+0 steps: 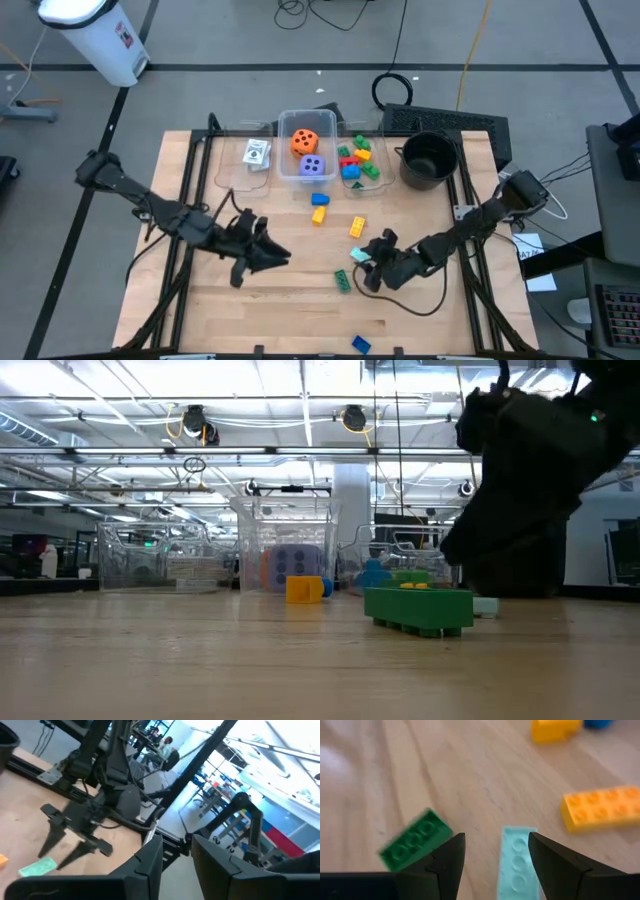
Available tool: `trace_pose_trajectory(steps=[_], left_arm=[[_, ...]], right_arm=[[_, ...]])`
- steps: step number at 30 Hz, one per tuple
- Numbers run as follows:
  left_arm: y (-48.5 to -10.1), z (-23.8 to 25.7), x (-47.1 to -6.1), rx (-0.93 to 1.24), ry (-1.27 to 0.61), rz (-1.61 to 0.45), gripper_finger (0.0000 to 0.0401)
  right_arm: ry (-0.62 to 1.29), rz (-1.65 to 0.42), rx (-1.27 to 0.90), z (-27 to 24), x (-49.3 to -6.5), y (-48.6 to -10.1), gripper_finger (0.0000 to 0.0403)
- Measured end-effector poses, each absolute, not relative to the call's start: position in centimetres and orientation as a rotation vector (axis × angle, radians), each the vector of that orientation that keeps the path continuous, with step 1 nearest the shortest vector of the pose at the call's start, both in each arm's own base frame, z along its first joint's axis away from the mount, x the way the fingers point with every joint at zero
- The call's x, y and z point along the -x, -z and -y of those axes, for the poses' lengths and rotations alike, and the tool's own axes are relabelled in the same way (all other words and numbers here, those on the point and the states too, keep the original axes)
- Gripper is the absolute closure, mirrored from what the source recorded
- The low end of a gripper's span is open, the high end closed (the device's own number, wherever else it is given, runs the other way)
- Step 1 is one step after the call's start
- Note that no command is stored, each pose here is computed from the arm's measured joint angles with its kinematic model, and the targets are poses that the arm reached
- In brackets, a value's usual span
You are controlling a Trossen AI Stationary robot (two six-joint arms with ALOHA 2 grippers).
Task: Pick & Place Toys
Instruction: Put the light blue green game piece into the right transparent bin
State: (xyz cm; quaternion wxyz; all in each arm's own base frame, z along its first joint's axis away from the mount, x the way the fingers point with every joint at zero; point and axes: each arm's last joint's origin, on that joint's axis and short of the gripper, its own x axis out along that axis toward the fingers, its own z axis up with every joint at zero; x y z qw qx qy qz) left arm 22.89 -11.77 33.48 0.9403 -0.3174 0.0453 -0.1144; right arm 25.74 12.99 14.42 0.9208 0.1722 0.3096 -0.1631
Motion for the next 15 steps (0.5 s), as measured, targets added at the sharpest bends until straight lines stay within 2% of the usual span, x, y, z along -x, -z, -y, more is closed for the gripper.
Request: trace_pose_trajectory(steps=[15], left_arm=[[-33.1,14.4,-21.2,0.591,0.126,-0.076,0.0293]], right_arm=[[0.379,-0.72,-0.306,-12.6,-25.1,-13.6,0.0193]])
